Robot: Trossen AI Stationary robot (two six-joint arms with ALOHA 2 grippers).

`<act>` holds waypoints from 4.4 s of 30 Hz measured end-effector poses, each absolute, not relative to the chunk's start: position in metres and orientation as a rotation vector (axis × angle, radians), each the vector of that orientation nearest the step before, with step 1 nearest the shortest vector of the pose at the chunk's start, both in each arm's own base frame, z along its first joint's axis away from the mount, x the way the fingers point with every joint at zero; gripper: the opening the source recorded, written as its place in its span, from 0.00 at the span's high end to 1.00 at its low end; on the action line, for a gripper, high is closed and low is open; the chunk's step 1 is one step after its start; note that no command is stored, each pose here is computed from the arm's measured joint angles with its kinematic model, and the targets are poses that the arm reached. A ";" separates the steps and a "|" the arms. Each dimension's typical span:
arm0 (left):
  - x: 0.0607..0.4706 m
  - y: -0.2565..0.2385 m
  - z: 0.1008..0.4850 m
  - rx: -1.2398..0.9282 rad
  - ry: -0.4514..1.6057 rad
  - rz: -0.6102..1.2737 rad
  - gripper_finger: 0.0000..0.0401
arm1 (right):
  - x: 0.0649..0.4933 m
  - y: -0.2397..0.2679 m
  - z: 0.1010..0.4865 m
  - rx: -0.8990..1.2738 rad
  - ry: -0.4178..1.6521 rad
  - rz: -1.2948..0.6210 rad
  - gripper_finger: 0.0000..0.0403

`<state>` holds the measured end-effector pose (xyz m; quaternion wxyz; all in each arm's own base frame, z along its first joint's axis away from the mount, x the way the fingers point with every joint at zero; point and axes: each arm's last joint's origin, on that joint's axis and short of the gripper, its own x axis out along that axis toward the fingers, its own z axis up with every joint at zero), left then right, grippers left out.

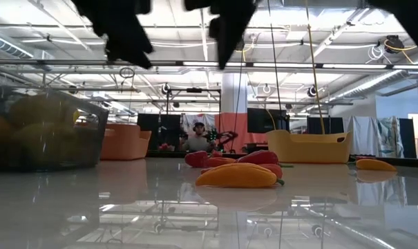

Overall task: Sort produce into baskets
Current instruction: Put the red bell pepper into the orange bin

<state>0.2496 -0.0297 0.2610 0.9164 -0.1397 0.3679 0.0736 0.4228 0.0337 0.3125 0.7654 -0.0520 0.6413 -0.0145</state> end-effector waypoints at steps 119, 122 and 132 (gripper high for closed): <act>0.344 -0.008 0.124 -0.146 0.953 0.125 0.65 | 0.202 0.052 0.262 0.557 0.684 -0.267 0.48; 0.342 -0.007 0.128 -0.194 0.949 0.149 0.71 | 0.202 0.052 0.262 0.557 0.684 -0.267 0.48; 0.315 0.013 0.188 -0.188 0.971 0.244 0.74 | 0.202 0.051 0.262 0.549 0.674 -0.284 0.48</act>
